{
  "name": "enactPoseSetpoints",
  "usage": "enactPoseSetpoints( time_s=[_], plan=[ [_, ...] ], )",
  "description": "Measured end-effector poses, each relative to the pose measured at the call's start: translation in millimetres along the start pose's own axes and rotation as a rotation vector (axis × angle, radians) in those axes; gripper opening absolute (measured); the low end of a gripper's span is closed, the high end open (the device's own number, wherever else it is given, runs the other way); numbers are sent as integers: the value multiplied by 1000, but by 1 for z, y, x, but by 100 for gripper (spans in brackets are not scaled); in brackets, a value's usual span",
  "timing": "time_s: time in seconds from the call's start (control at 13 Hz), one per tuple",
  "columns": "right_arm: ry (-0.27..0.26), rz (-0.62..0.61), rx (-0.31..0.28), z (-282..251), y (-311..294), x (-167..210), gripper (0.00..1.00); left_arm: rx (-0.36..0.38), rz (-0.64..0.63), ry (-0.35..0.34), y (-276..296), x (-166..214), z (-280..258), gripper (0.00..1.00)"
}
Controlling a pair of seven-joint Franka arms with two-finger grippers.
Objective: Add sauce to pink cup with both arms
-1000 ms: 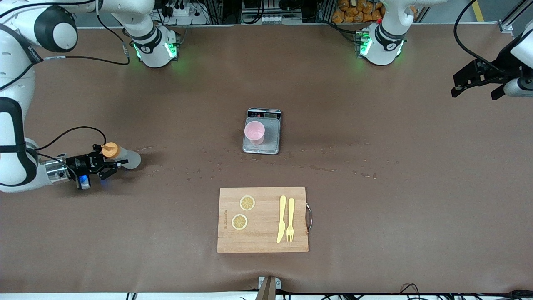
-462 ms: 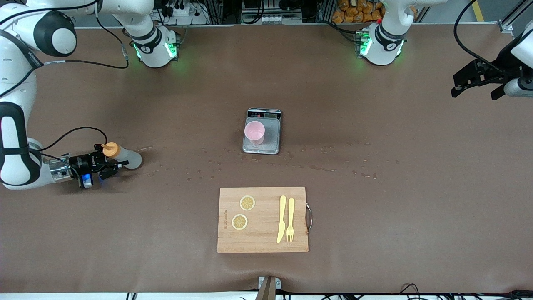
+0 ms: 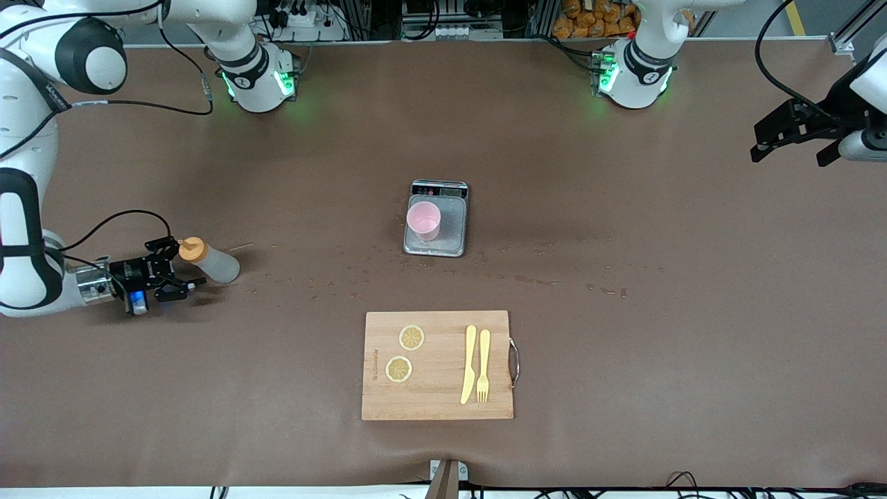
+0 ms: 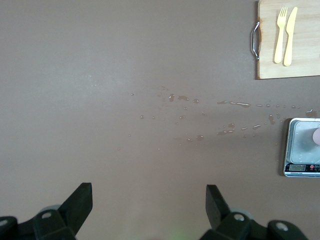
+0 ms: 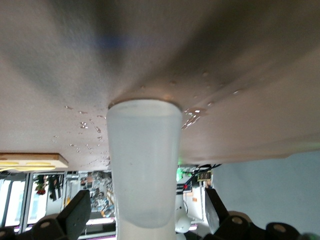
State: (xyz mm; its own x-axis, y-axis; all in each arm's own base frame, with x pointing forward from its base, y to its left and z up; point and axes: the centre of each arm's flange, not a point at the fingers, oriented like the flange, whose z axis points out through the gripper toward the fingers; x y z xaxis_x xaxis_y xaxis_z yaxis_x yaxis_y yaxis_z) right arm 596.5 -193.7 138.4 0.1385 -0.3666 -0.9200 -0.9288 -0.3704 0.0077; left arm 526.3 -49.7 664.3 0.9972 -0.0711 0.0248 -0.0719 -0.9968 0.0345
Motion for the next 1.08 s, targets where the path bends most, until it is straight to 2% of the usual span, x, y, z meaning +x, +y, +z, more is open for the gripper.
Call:
enactPoseSetpoints(
  time_s=[0.31, 0.46, 0.85, 1.08],
  plan=[
    [60, -12, -5, -44, 13, -10, 100, 0, 0, 0, 0, 0, 0, 100],
    [101, -28, -25, -78, 21, -27, 100, 0, 0, 0, 0, 0, 0, 100],
    [241, -126, -114, -116, -8, -114, 100, 0, 0, 0, 0, 0, 0, 100],
    [289, -191, -171, -113, -31, -174, 100, 0, 0, 0, 0, 0, 0, 100]
  ],
)
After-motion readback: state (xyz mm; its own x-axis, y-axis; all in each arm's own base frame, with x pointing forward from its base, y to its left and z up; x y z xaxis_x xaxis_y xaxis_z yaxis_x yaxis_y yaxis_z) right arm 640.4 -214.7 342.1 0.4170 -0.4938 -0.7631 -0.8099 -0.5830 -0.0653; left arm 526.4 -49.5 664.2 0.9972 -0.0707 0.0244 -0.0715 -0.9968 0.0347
